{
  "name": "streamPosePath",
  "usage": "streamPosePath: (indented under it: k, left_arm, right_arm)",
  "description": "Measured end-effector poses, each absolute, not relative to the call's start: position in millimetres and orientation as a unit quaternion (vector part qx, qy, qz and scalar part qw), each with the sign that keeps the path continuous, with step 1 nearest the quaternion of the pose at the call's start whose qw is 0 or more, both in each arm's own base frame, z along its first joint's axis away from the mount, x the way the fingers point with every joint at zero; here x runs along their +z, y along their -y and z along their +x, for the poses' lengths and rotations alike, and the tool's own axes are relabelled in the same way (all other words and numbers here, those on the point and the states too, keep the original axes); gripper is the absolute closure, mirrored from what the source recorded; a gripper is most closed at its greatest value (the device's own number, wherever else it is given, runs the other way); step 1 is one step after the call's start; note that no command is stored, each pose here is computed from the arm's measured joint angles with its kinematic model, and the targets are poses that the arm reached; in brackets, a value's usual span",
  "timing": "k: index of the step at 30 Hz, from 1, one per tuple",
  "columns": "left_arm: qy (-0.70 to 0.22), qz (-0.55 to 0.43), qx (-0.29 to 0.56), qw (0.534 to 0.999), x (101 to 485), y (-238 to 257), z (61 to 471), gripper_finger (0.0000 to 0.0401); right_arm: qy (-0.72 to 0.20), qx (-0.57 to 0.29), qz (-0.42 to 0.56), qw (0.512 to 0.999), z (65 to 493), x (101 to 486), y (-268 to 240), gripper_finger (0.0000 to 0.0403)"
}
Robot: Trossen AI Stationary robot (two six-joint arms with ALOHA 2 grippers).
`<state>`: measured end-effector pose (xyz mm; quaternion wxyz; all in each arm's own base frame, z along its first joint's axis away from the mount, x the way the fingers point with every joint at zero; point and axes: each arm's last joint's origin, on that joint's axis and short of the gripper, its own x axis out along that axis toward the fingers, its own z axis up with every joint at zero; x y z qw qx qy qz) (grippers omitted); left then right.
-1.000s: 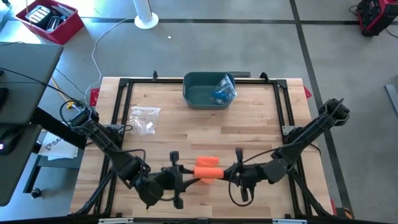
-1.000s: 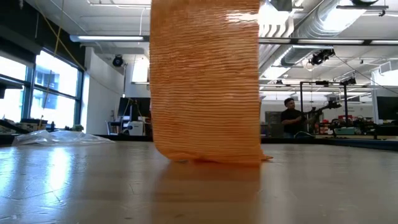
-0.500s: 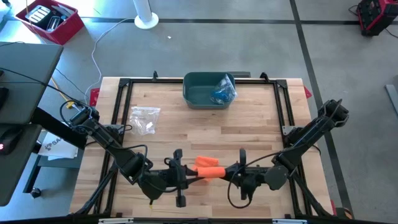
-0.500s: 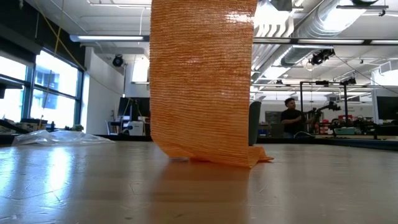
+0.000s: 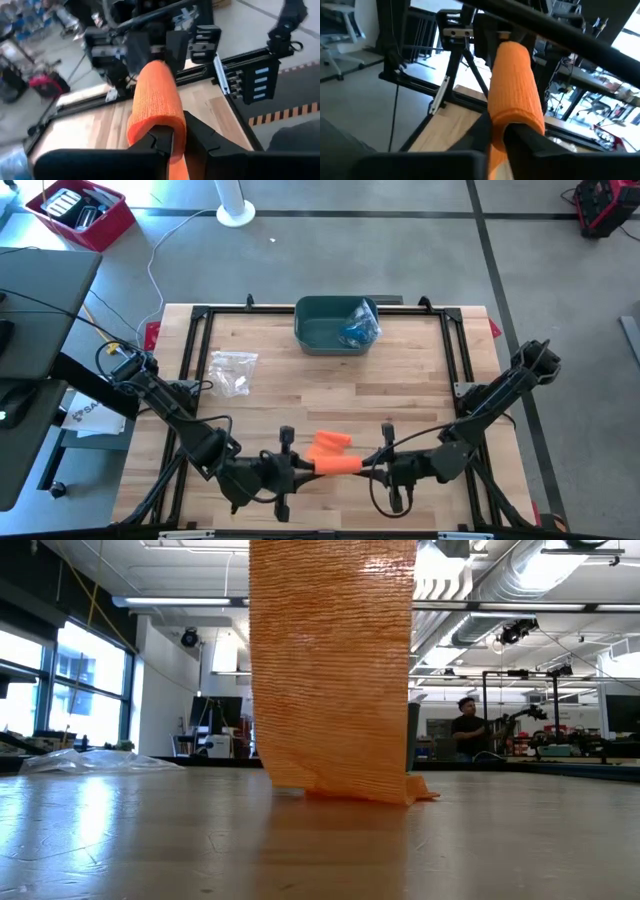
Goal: Roll bandage
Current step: Roll the orange bandage
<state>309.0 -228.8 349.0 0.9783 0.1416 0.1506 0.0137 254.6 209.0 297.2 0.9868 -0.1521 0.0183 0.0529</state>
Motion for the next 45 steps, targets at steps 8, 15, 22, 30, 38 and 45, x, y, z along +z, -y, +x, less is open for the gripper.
streamPosePath:
  k: [8,15,22,30,38,45]
  left_arm:
    - [-0.149,0.013,0.053,0.987,346,224,312,0.0304]
    - [-0.157,-0.072,0.049,0.984,344,221,316,0.031]
    - [-0.174,-0.056,0.052,0.982,341,215,318,0.0388]
    - [-0.193,0.173,-0.016,0.966,336,228,311,0.0392]
    - [-0.197,0.197,0.001,0.96,329,236,309,0.0361]
    - [-0.187,0.06,0.053,0.979,331,232,308,0.0314]
  right_arm:
    - [-0.044,0.03,-0.321,0.946,254,291,-207,0.0371]
    - [-0.103,0.01,-0.449,0.887,253,280,-202,0.0369]
    - [-0.098,0.029,-0.348,0.932,250,279,-207,0.0328]
    - [-0.074,0.07,-0.159,0.982,255,284,-208,0.0283]
    - [-0.063,0.087,-0.134,0.985,262,286,-202,0.037]
    - [-0.063,0.046,-0.291,0.954,264,277,-208,0.0376]
